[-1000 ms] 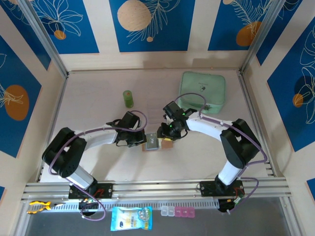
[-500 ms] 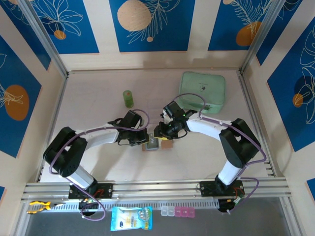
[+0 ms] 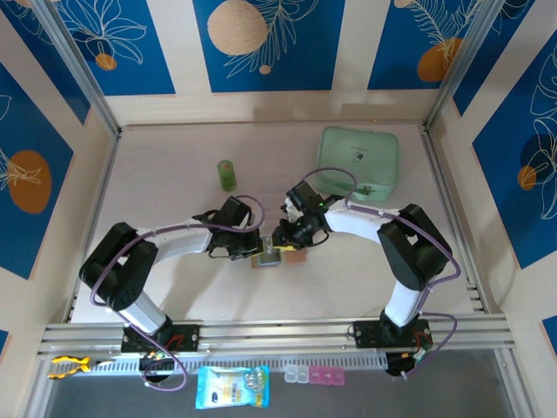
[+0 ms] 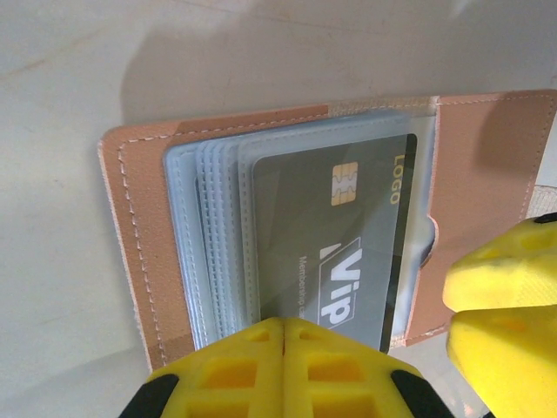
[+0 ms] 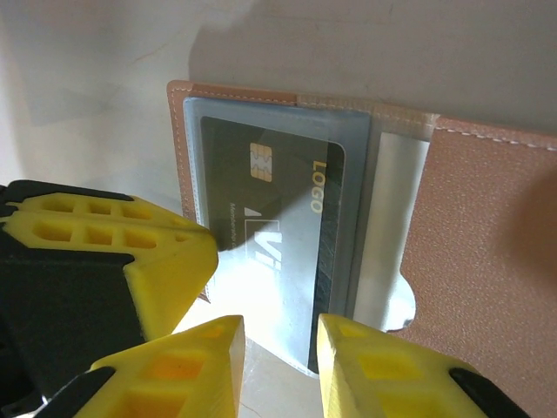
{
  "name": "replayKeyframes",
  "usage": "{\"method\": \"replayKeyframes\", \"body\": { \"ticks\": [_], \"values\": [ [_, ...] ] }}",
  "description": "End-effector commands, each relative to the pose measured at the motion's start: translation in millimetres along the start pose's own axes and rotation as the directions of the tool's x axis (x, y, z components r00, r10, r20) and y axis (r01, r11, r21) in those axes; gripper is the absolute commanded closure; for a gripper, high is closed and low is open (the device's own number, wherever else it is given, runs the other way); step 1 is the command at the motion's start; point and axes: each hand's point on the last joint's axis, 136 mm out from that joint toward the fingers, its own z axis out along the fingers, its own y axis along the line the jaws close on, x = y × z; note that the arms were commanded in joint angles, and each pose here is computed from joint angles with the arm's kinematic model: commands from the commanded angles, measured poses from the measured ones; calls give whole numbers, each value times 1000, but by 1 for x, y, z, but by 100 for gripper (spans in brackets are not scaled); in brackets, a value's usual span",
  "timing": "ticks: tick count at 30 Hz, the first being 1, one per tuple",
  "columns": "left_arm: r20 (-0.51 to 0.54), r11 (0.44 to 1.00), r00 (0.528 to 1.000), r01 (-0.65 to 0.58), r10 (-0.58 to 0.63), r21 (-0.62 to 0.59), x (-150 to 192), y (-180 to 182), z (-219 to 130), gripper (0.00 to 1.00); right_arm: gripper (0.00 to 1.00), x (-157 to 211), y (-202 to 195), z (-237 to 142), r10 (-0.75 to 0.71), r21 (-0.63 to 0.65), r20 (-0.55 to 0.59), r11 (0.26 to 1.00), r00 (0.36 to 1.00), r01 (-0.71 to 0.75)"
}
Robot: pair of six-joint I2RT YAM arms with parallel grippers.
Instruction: Take the credit cards out of the card holder
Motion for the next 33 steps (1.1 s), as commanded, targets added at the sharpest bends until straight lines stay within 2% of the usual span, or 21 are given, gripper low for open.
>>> {"method": "replayKeyframes", "body": {
  "ticks": [1,8,20,27,33],
  "values": [
    [-17,1000,1000,-15,15,-14,6,5,4,96,71,-1,4,4,-24,-11,-18,1000,1000,24],
    [-15,1000,1000,-14,14,-15,5,4,4,97,75,-2,6,8,-23,-26,-23,999,999,22],
    [-14,1000,1000,-15,15,-15,6,4,2,97,76,-6,4,14,-32,-19,-23,999,999,31],
    [6,1000,1000,-13,13,23,1,-6,-3,97,76,-5,3,17,-45,-33,-21,998,999,44],
    [23,999,999,-38,38,-10,-5,-9,-13,96,77,-4,-1,20,-46,-27,-21,999,999,45]
  ]
}}
